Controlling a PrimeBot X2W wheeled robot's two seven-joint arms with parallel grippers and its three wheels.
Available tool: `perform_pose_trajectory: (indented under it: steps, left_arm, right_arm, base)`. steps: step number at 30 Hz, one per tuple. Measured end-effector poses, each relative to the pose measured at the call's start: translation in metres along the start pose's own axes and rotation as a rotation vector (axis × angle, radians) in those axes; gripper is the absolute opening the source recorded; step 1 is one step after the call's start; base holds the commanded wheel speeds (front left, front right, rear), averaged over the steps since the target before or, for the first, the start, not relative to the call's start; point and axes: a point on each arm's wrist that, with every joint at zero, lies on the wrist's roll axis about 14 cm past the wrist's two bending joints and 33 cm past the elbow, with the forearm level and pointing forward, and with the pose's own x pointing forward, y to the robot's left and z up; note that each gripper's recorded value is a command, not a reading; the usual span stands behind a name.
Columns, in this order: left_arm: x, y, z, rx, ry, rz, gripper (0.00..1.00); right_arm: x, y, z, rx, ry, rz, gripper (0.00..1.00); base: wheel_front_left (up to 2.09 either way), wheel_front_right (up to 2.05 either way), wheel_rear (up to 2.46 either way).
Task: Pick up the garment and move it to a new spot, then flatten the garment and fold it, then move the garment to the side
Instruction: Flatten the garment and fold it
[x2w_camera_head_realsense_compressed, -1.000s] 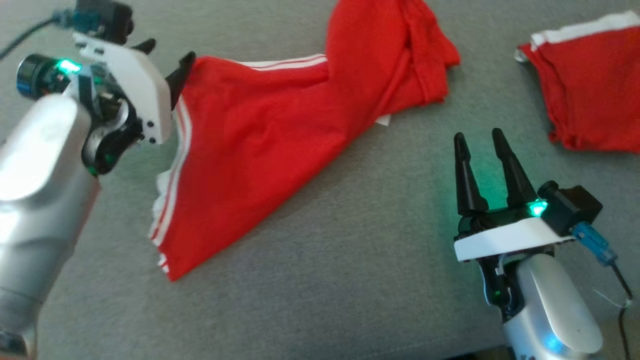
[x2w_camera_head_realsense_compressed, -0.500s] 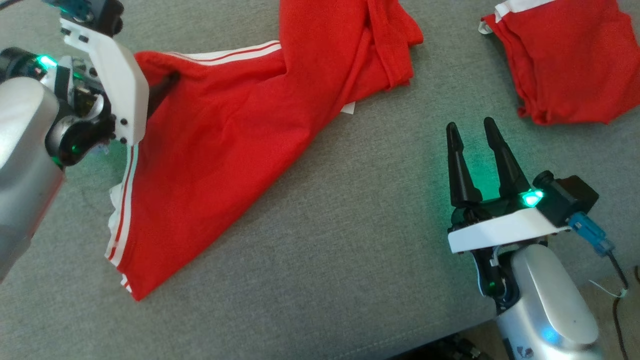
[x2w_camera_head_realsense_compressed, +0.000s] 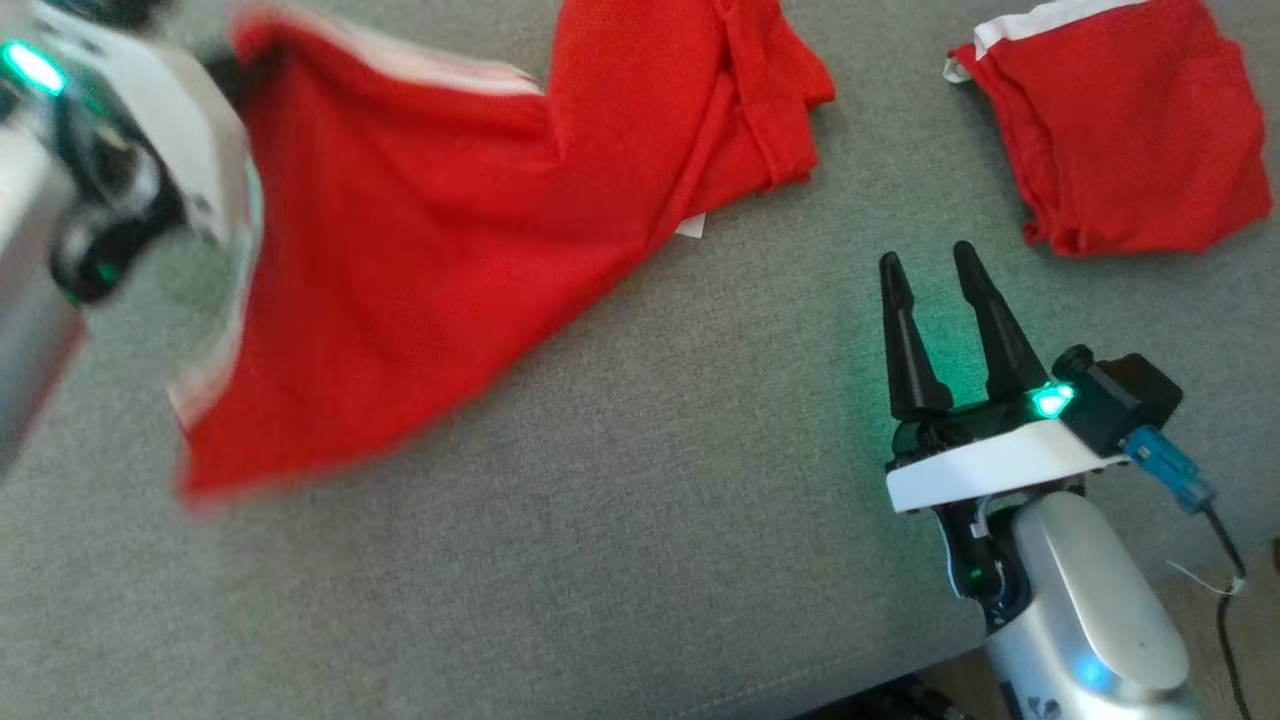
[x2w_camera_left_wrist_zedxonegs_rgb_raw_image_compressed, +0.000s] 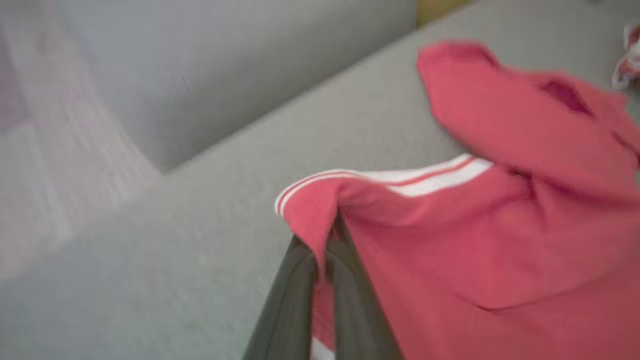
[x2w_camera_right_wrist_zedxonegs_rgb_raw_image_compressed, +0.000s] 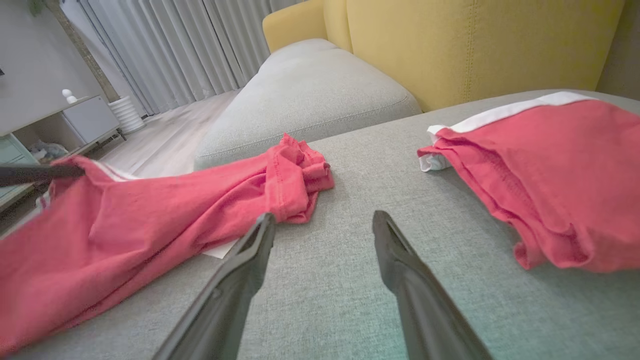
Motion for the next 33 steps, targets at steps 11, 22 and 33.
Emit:
perform_pose_trajectory:
  steps: [11, 22, 33]
  left_arm:
    - [-0.071, 0.004, 0.216, 0.288, -0.798, 0.191, 0.0]
    - [-0.11, -0.051, 0.256, 0.743, -0.9, 0.166, 0.0]
    - [-0.082, -0.025, -0.03, 0.666, -0.257, 0.005, 0.0]
  right_arm:
    - [-0.011, 0.007, 0.015, 0.008, -0.036, 0.018, 1.0]
    - [-0.019, 0.016, 0.008, 0.027, -0.021, 0.035, 1.0]
    - [-0.006, 0.038, 0.011, 0.02, -0.035, 0.102, 1.0]
  base:
    - [0.0, 0.0, 0.0]
    - [0.0, 0.0, 0.0]
    - [0.0, 0.0, 0.0]
